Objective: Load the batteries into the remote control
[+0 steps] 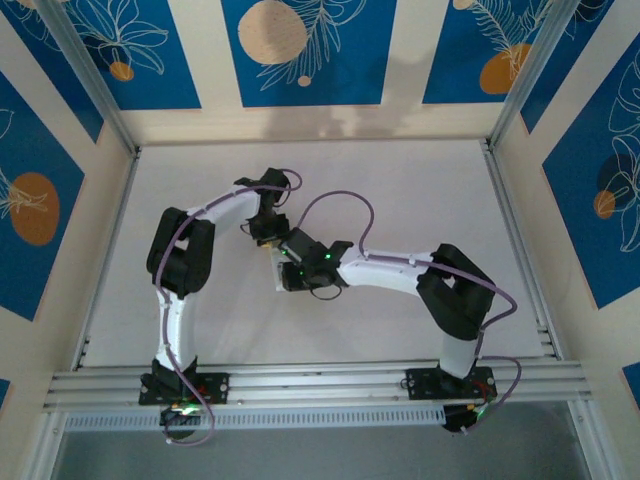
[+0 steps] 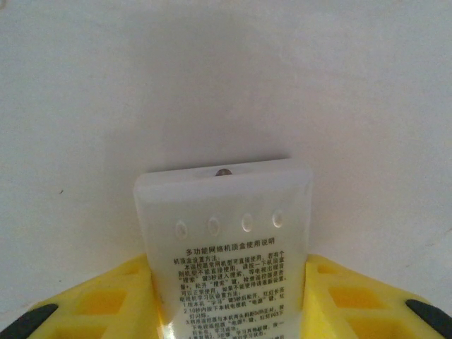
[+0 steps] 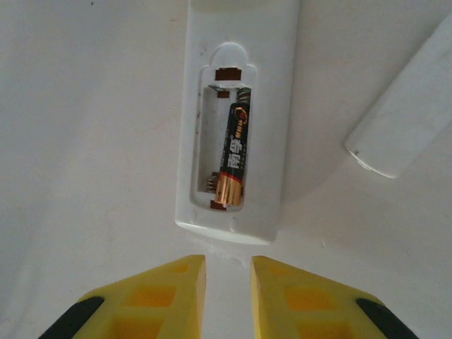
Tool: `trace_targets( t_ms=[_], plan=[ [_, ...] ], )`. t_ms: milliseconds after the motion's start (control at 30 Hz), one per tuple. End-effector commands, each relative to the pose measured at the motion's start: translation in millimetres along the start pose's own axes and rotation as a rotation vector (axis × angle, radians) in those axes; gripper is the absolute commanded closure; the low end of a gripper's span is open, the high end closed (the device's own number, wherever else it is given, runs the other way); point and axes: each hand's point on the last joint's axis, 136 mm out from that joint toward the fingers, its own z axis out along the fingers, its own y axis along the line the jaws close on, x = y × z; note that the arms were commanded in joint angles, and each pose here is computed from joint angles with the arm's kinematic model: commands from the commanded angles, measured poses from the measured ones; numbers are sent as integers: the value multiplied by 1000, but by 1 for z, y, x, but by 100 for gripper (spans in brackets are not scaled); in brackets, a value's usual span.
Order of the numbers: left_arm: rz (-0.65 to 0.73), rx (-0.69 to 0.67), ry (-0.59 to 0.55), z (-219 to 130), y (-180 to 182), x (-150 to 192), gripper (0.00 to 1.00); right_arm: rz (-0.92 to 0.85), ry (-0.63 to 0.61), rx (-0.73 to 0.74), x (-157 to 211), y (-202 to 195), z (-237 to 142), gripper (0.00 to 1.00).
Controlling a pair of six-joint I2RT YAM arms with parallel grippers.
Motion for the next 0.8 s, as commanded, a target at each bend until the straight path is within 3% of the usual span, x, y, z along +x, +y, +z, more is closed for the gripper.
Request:
trace_targets(
  t_ms=[0, 767],
  plan=[
    [-7, 28, 85, 20, -7, 14, 65, -18, -22, -16, -9, 11, 3, 77],
    [-11, 48, 99, 21, -11, 16, 67, -49, -25, 83, -14, -1, 25, 80]
  ],
)
